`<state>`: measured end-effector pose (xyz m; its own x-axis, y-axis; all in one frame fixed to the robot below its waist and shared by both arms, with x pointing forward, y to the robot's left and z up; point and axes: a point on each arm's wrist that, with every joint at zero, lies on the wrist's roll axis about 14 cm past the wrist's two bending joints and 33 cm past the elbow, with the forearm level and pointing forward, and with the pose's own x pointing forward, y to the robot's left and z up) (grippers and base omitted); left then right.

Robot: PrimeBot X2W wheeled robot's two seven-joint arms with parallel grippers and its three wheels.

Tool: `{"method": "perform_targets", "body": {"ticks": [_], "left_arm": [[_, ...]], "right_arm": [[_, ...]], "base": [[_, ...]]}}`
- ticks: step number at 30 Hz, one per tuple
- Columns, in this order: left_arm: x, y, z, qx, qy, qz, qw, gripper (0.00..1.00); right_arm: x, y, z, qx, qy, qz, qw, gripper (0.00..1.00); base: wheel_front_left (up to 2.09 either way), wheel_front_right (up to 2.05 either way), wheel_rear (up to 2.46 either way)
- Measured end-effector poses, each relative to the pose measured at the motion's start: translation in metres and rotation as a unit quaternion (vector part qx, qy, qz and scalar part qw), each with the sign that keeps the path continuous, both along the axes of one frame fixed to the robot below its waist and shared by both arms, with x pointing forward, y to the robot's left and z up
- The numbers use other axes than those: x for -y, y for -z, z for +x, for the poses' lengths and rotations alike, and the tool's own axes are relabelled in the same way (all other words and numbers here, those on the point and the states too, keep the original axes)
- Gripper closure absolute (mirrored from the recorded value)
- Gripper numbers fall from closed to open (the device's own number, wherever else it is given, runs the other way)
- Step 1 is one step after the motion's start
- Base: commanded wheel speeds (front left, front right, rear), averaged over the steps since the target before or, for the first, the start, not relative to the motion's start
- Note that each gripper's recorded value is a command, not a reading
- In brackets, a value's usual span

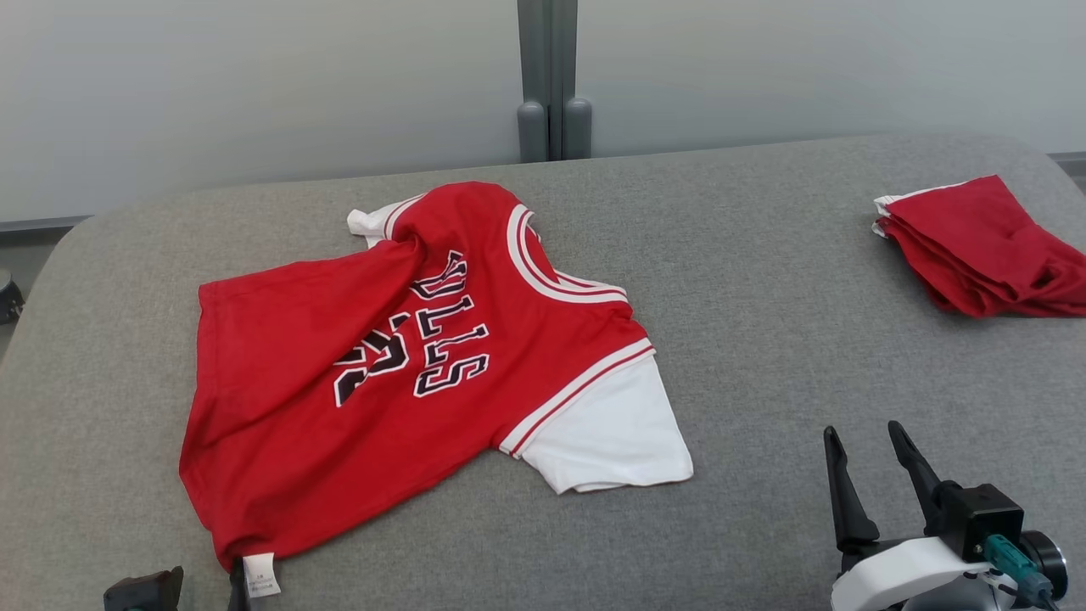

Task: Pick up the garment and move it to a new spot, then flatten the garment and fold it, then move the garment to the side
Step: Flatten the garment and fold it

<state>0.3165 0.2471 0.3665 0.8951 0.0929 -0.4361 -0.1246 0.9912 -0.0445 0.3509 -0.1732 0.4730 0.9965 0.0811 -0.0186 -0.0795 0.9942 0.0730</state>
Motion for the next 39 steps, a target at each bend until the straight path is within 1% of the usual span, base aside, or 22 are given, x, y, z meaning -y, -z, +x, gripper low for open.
{"method": "perform_targets", "body": {"ticks": [1, 2, 3, 4, 5, 6, 7, 8, 10, 11, 17, 24, 27, 31, 39], "left_arm": [[0.0, 0.002, -0.001, -0.003, 0.001, -0.001, 1.0, 0.33], [0.001, 0.004, -0.001, -0.006, 0.002, -0.001, 1.0, 0.35], [0.001, 0.006, -0.001, -0.009, 0.003, -0.001, 1.0, 0.42], [0.001, 0.007, -0.001, -0.011, 0.005, -0.002, 1.0, 0.55], [0.001, 0.007, 0.0, -0.011, 0.005, -0.002, 1.0, 0.6], [0.002, 0.007, 0.002, -0.008, 0.006, -0.002, 1.0, 0.62], [0.002, 0.006, 0.004, -0.007, 0.007, -0.003, 1.0, 0.67], [0.002, 0.006, 0.006, -0.006, 0.008, -0.003, 1.0, 0.77], [0.003, 0.007, 0.007, -0.008, 0.012, -0.004, 1.0, 0.87], [0.004, 0.008, 0.008, -0.01, 0.013, -0.004, 1.0, 1.0], [-0.003, 0.007, 0.006, -0.015, 0.019, 0.007, 1.0, 1.0], [-0.027, -0.002, -0.001, -0.023, 0.039, 0.057, 0.997, 1.0], [-0.031, 0.001, -0.011, -0.046, 0.055, 0.075, 0.995, 1.0], [-0.036, -0.006, -0.014, -0.049, 0.068, 0.101, 0.991, 1.0], [-0.042, -0.028, -0.018, -0.053, 0.079, 0.119, 0.988, 1.0]], "right_arm": [[0.0, 0.0, 0.0, 0.0, 0.001, 0.0, 1.0, 0.0], [0.001, 0.0, 0.0, -0.001, 0.001, 0.0, 1.0, 0.0], [0.001, 0.001, 0.001, -0.002, 0.002, 0.0, 1.0, 0.0], [0.001, 0.001, 0.001, -0.002, 0.002, 0.0, 1.0, 0.0], [0.001, 0.001, 0.002, -0.002, 0.002, 0.0, 1.0, 0.0], [0.001, 0.002, 0.002, -0.003, 0.001, 0.0, 1.0, 0.0], [0.001, 0.002, 0.003, -0.003, 0.001, 0.0, 1.0, 0.0], [0.0, 0.002, 0.003, -0.003, 0.0, 0.0, 1.0, 0.0], [-0.001, 0.002, 0.004, -0.003, -0.002, -0.002, 1.0, 0.0], [-0.001, 0.001, 0.005, -0.002, -0.002, -0.002, 1.0, 0.0], [0.0, -0.002, 0.004, 0.003, -0.001, -0.002, 1.0, 0.0], [-0.002, -0.001, 0.001, 0.001, -0.004, -0.002, 1.0, 0.0], [-0.007, -0.001, 0.002, 0.002, -0.011, 0.001, 1.0, 0.0], [-0.011, -0.002, 0.003, 0.003, -0.018, 0.001, 1.0, 0.0], [-0.012, -0.003, 0.003, 0.005, -0.019, 0.0, 1.0, 0.0]], "base": [[0.0, 0.0, 0.0], [0.0, 0.0, 0.0], [0.0, 0.0, 0.0], [0.0, 0.0, 0.0], [0.0, 0.0, 0.0], [0.0, 0.0, 0.0], [0.0, 0.0, 0.0], [0.0, 0.0, 0.0], [0.0, 0.0, 0.0], [0.0, 0.0, 0.0], [0.0, 0.0, 0.0], [0.0, 0.0, 0.0], [0.0, 0.0, 0.0], [0.0, 0.0, 0.0], [0.0, 0.0, 0.0]]}}
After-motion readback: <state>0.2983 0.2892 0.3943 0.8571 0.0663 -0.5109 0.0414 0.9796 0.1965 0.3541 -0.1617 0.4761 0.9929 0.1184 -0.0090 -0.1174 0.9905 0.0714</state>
